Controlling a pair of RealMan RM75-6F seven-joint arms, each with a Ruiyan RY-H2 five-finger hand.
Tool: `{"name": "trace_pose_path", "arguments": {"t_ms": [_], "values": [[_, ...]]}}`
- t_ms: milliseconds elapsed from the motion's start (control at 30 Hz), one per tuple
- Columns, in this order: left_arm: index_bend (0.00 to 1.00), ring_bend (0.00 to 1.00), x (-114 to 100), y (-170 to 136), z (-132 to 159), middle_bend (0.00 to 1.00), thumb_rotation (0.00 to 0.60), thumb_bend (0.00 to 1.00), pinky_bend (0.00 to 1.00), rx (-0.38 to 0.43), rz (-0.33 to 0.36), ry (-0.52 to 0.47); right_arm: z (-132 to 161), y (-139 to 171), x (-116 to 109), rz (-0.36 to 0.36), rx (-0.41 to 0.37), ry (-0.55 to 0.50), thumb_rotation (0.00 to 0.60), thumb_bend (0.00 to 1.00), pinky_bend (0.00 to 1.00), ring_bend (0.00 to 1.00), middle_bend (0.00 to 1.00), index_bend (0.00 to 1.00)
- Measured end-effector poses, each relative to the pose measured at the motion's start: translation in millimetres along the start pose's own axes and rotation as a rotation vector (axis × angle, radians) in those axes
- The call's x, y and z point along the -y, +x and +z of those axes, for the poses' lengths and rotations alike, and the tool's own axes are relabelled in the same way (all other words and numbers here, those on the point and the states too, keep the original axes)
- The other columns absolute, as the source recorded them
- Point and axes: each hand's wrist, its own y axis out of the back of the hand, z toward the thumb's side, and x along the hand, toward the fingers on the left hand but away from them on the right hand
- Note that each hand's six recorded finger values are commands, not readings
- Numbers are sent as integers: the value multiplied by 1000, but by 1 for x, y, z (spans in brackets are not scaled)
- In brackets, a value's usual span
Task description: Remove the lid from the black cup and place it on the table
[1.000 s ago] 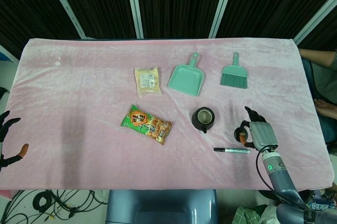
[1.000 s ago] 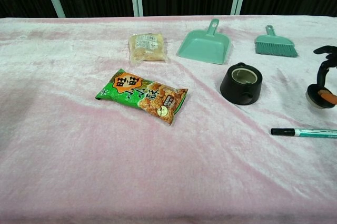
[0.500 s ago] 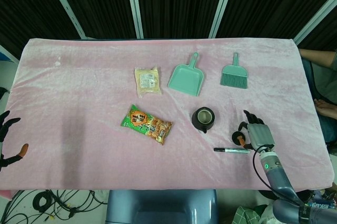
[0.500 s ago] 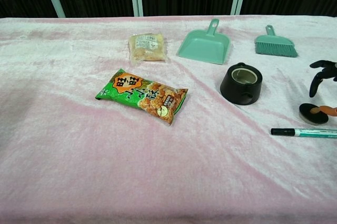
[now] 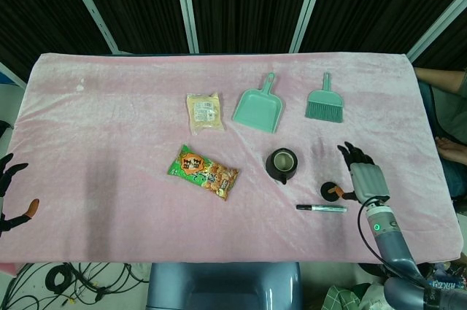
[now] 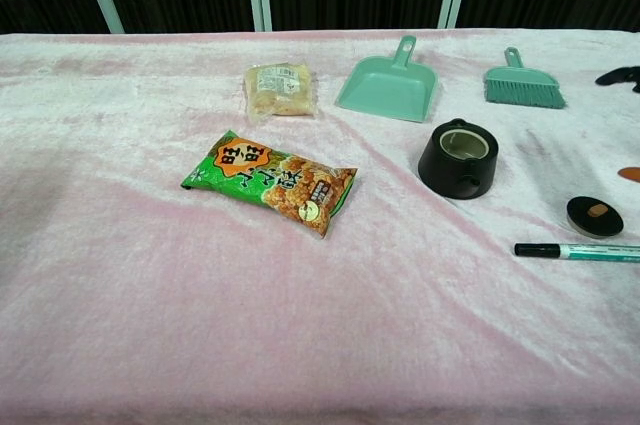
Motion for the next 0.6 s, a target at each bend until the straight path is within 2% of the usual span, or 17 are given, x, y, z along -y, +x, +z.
{"name": "trace_pose_path", "arguments": {"t_ms": [167, 300, 467, 600], "values": [[190, 0, 0, 0, 1, 23, 600, 335, 55, 2, 2, 0, -17, 26, -27, -64, -1, 27, 600, 164, 139, 61, 0, 0], [190, 0, 0, 0, 1, 23, 600, 335, 55, 4, 5, 1, -30, 56, -38, -142, -6, 28, 600, 154, 139, 61, 0, 0], [190, 0, 0, 0, 1, 23, 600, 335, 49, 3, 7, 5, -45, 102, -37, -236, -27, 47, 600, 149, 139, 61, 0, 0], [190, 0, 0, 0, 1, 24, 600, 335, 44, 4, 9, 12, -56, 127, -30, -283, -36, 76, 600, 148, 139, 60, 0, 0]]}}
